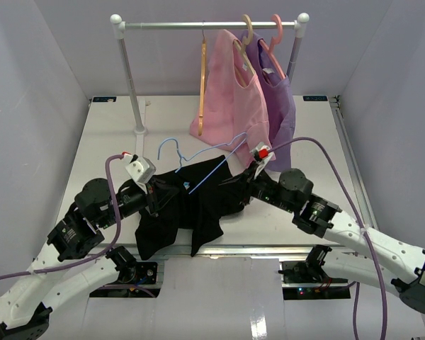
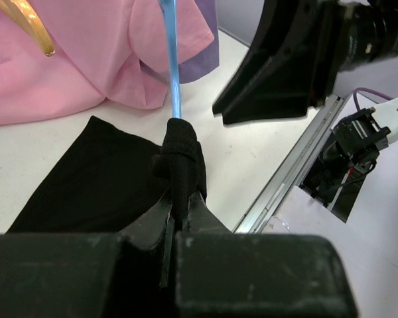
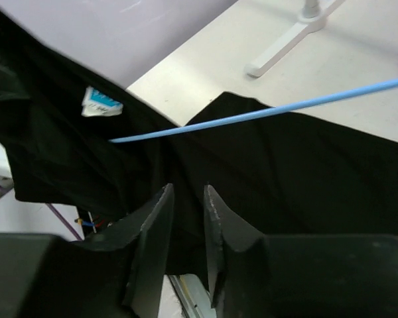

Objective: Place the t-shirt on the hanger

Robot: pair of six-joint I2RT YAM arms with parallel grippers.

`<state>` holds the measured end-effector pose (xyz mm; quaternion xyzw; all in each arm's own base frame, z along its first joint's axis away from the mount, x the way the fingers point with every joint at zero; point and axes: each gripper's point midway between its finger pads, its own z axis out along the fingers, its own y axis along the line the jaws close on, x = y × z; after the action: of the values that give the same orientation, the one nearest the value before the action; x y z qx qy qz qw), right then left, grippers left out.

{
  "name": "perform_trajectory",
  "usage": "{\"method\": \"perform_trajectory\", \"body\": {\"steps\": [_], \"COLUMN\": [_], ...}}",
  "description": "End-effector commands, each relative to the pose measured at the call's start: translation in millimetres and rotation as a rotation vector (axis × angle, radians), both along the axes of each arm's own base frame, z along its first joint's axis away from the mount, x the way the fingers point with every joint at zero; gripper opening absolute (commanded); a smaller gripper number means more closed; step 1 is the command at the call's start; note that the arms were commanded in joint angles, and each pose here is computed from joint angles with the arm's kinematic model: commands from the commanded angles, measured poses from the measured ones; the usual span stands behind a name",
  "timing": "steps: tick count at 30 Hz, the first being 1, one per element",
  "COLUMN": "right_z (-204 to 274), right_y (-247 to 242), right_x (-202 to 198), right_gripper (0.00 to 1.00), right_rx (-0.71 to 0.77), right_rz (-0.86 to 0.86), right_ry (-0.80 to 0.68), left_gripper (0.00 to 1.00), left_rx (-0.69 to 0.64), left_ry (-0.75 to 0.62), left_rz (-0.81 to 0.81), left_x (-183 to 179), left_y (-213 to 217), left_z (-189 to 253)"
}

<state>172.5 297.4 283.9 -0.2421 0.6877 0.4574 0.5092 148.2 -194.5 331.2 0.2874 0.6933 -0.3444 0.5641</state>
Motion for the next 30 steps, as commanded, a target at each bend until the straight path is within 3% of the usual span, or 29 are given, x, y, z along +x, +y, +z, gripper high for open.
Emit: {"method": "perform_trajectory", "body": {"steps": [1, 10, 30], "right_z": [16.1, -7.1, -58.5], "right_y": [31.0, 62.8, 93.9], "right_x": [-15.8, -43.7, -29.0], "right_gripper": [0.28, 0.24, 0.31], "right_rx": [0.048, 0.036, -0.085], "right_rz": [0.026, 0.082, 0.047], "right_ry": [-0.081, -0.11, -0.078], "left_gripper": [0.0, 0.0, 0.0], "left_rx": [-0.056, -0.081, -0.121], "left_ry": [-0.009, -0.007, -0.009], "left_rz": [0.041, 0.031, -0.023], "left_x": [8.0, 3.0, -10.2], "left_y": [-1.4, -0.1, -1.4], "left_z": [0.3, 2.1, 13.0]}}
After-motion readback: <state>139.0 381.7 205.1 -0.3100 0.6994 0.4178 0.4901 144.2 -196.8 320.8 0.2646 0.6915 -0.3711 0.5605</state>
